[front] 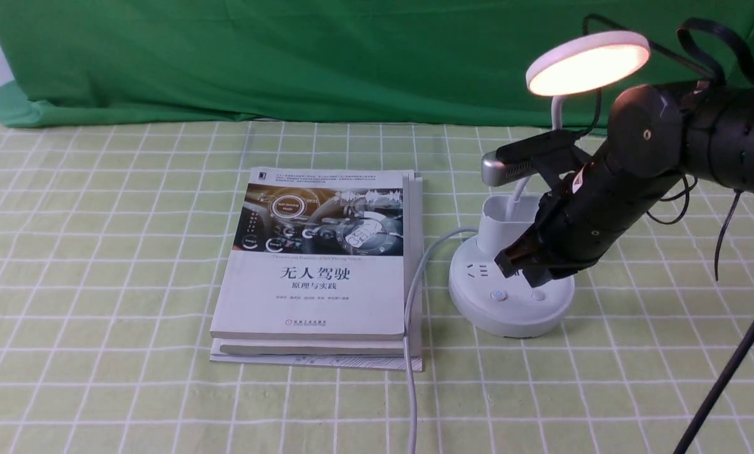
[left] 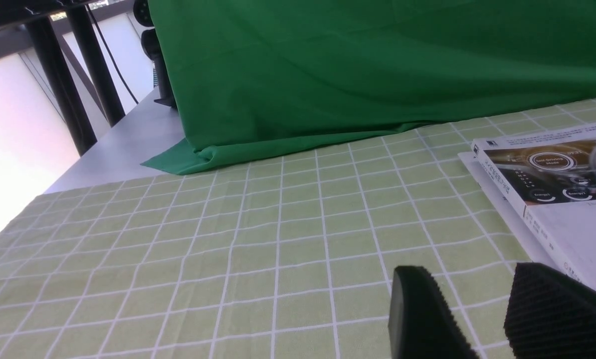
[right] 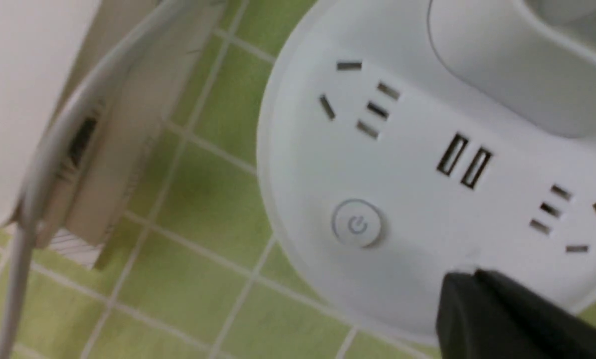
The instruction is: Turn on the table lamp on the green coffee tablecloth with your hand.
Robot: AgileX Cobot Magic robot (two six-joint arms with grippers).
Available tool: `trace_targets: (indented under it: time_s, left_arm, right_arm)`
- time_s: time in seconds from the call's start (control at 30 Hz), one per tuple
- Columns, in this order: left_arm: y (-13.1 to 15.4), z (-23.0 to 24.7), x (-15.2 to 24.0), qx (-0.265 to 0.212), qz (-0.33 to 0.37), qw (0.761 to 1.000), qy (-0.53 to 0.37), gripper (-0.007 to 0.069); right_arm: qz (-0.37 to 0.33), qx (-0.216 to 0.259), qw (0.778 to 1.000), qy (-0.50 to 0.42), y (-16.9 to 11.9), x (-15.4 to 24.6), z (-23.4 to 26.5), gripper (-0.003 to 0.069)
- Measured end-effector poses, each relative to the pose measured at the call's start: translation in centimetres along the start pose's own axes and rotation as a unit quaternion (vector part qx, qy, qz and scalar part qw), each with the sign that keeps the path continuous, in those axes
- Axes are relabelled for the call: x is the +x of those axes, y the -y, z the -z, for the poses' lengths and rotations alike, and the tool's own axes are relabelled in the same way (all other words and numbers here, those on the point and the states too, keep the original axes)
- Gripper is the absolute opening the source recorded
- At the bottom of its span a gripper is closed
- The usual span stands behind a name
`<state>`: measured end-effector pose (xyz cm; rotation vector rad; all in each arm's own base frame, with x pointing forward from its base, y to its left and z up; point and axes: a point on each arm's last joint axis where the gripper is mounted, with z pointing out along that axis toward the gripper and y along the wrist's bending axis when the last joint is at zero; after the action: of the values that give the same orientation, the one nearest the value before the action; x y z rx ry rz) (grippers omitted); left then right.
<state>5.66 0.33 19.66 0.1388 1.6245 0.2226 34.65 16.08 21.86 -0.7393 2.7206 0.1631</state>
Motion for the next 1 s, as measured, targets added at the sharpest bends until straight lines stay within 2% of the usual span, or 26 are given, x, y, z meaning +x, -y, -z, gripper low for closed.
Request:
trace_targets:
  time_s: [0.13,0.33,0.53,0.77,1.0]
  left_arm:
    - [0.0,0.0,0.0,0.0,0.0,1.0,0.0,0.0241]
    - [0.0,0.0,0.0,0.0,0.0,1.0,0.0,0.0241]
    - [0.0,0.0,0.0,0.0,0.0,1.0,0.0,0.0241]
    - [0.0,0.0,0.0,0.0,0.0,1.0,0.0,0.0241]
    - [0.0,0.0,0.0,0.0,0.0,1.0,0.0,0.0241]
  right_arm:
    - [-0.002,-0.003,1.0,0.004,-0.9,1.2,1.3,0.0031]
    - [-0.016,-0.005,1.0,-0.024,-1.4,5.8,1.1,0.0031]
    - [-0.045,-0.016,0.999,-0.014,-2.2,11.2,3.5,0.0031]
    - [-0.093,-0.026,0.994,0.059,-3.0,16.2,8.4,0.0032]
    - [-0.106,-0.033,0.972,0.208,-3.6,18.8,14.6,0.0038]
